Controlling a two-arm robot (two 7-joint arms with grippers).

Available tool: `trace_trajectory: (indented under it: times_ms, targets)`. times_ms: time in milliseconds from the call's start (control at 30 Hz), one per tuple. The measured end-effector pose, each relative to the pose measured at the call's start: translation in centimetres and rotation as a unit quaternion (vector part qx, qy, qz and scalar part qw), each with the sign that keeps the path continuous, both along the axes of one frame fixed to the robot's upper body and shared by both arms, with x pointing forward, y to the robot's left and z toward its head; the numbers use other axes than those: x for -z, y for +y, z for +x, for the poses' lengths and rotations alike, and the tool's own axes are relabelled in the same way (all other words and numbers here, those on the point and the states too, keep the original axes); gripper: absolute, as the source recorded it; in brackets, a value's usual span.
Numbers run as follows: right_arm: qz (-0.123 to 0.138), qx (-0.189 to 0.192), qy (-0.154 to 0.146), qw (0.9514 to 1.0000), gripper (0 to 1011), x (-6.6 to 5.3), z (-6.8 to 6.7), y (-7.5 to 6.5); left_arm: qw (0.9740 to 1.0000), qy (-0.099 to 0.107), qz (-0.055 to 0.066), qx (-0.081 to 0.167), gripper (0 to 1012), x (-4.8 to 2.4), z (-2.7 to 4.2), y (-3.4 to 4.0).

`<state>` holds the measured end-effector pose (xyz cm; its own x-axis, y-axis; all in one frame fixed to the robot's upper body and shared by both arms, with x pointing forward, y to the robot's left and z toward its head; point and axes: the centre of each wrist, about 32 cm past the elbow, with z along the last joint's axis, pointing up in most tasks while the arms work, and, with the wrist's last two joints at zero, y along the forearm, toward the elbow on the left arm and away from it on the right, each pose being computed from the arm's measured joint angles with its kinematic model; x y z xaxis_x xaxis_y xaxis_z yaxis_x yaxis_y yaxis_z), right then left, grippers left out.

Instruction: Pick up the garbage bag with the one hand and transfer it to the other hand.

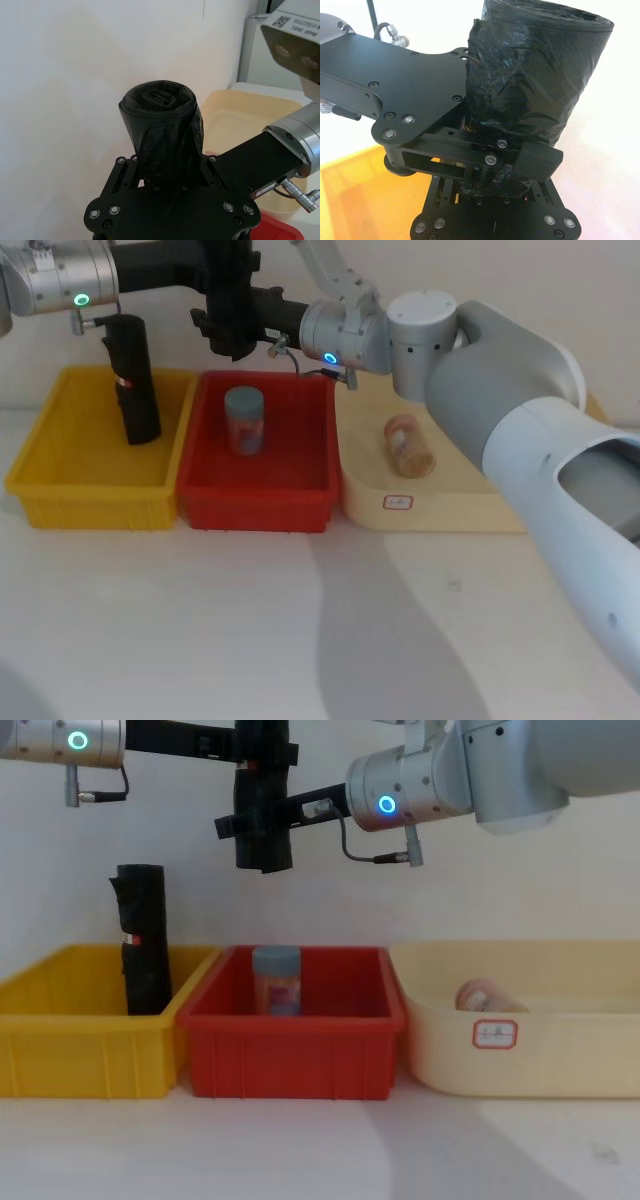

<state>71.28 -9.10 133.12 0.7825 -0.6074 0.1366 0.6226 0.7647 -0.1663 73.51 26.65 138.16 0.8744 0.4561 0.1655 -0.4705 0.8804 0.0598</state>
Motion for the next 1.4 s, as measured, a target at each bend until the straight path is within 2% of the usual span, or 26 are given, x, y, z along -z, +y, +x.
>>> trace_trajectory:
  times_ms: [167, 300, 333, 433, 500, 533, 633, 667, 800, 1200, 1400]
  targets:
    - [0.0, -0.001, 0.0, 1.0, 568, 0.0, 0.0, 0.0, 1.0, 0.0, 0.0, 0.0, 414, 0.0, 0.0, -0.01]
    - [0.0, -0.001, 0.0, 1.0, 568, 0.0, 0.0, 0.0, 1.0, 0.0, 0.0, 0.0, 560, 0.0, 0.0, 0.0]
    - [0.0, -0.001, 0.0, 1.0, 568, 0.0, 0.0, 0.0, 1.0, 0.0, 0.0, 0.0, 560, 0.0, 0.0, 0.0]
    - [0.0, -0.001, -0.003, 1.0, 568, -0.1, 0.0, 0.0, 1.0, 0.0, 0.0, 0.0, 675, 0.0, 0.0, 0.0]
    - [0.0, 0.001, -0.003, 1.0, 568, -0.1, 0.0, 0.0, 1.0, 0.0, 0.0, 0.0, 716, 0.0, 0.0, 0.0]
    - [-0.001, 0.004, -0.003, 1.0, 568, -0.1, -0.1, -0.1, 1.0, 0.0, 0.0, 0.0, 774, 0.0, 0.0, 0.0]
    - [-0.002, 0.011, -0.004, 0.9999, 568, -0.2, -0.1, -0.2, 1.0, 0.0, 0.0, 0.0, 827, 0.0, 0.0, 0.0]
    - [-0.003, 0.016, -0.006, 0.9998, 568, -0.3, -0.1, -0.3, 1.0, 0.0, 0.0, 0.0, 882, 0.0, 0.0, 0.0]
    - [-0.006, 0.033, -0.007, 0.9994, 568, -0.5, -0.1, -0.8, 1.0, 0.0, 0.0, 0.0, 977, 0.0, 0.0, 0.0]
    - [-0.02, 0.104, -0.009, 0.9943, 568, -1.8, 0.1, -2.7, 1.0, 0.0, 0.0, 0.0, 1001, 0.0, 0.0, 0.0]
    - [-0.03, 0.153, -0.011, 0.9878, 568, -2.5, -0.2, -4.0, 1.0, 0.0, 0.0, 0.0, 1001, 0.0, 0.0, 0.0]
